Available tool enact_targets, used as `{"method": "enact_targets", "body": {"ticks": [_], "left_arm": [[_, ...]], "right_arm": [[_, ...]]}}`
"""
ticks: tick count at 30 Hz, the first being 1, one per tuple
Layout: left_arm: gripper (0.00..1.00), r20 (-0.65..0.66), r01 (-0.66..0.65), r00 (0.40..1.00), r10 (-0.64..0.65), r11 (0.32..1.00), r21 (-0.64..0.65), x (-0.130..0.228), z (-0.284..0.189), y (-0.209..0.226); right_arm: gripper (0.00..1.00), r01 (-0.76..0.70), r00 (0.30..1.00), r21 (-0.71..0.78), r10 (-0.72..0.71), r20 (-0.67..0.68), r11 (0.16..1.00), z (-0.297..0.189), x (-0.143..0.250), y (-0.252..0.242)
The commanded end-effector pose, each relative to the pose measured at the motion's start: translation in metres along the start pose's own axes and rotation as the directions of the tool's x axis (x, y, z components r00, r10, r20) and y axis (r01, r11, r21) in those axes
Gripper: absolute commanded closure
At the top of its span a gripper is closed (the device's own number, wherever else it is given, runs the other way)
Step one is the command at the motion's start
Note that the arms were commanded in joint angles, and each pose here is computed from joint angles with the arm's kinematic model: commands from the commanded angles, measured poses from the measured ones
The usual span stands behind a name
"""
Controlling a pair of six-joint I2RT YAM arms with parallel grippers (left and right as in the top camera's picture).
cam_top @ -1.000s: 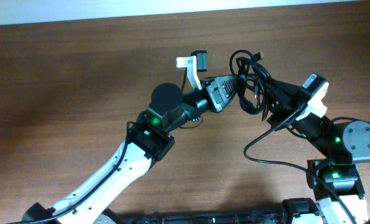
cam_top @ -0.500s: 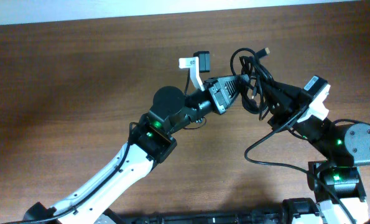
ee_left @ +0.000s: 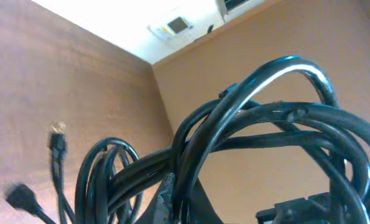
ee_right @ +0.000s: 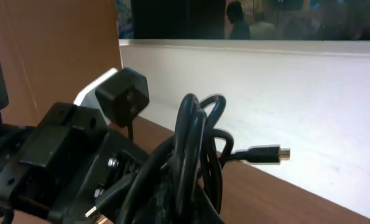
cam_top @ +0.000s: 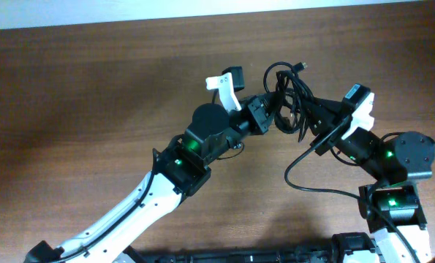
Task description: Untangle cables
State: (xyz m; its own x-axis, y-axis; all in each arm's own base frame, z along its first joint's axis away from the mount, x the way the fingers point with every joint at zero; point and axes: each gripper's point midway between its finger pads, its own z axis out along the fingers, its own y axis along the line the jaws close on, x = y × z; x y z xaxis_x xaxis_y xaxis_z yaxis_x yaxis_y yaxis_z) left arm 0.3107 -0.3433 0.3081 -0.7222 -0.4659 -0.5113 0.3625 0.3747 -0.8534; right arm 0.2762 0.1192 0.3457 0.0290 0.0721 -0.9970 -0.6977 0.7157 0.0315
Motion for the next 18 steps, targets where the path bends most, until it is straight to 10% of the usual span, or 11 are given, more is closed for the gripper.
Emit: {"method": "enact_targets", "body": {"ticks": [1, 9, 12, 18], "left_arm": [[1.0, 0.099, -0.277, 0.955, 0.278, 0.961, -0.023, -0.024, -0.003, -0.005], [1.0, 0.138, -0.718, 0.689, 0.712, 0.696, -0.009, -0.027, -0.004, -0.024], [1.0, 0.139, -0.862, 0.479, 0.867, 0.435, 0.259, 0.019, -0.01, -0.05], [1.0, 0.189, -0.848, 0.397, 0.898, 0.279, 0.451, 0.052, -0.024, -0.066]], "right_arm": [[0.96, -0.007, 1.0, -0.05, 0.006, -0.011, 0.999, -0.003, -0.002, 0.012], [0.96, -0.141, 0.974, 0.195, 0.171, -0.147, 0.971, -0.01, 0.043, -0.026], [0.96, -0.113, 0.977, 0.367, 0.17, -0.127, 0.923, -0.018, 0.044, -0.056], [0.93, -0.27, 0.948, 0.631, 0.315, 0.044, 0.727, -0.043, 0.041, -0.101]]}}
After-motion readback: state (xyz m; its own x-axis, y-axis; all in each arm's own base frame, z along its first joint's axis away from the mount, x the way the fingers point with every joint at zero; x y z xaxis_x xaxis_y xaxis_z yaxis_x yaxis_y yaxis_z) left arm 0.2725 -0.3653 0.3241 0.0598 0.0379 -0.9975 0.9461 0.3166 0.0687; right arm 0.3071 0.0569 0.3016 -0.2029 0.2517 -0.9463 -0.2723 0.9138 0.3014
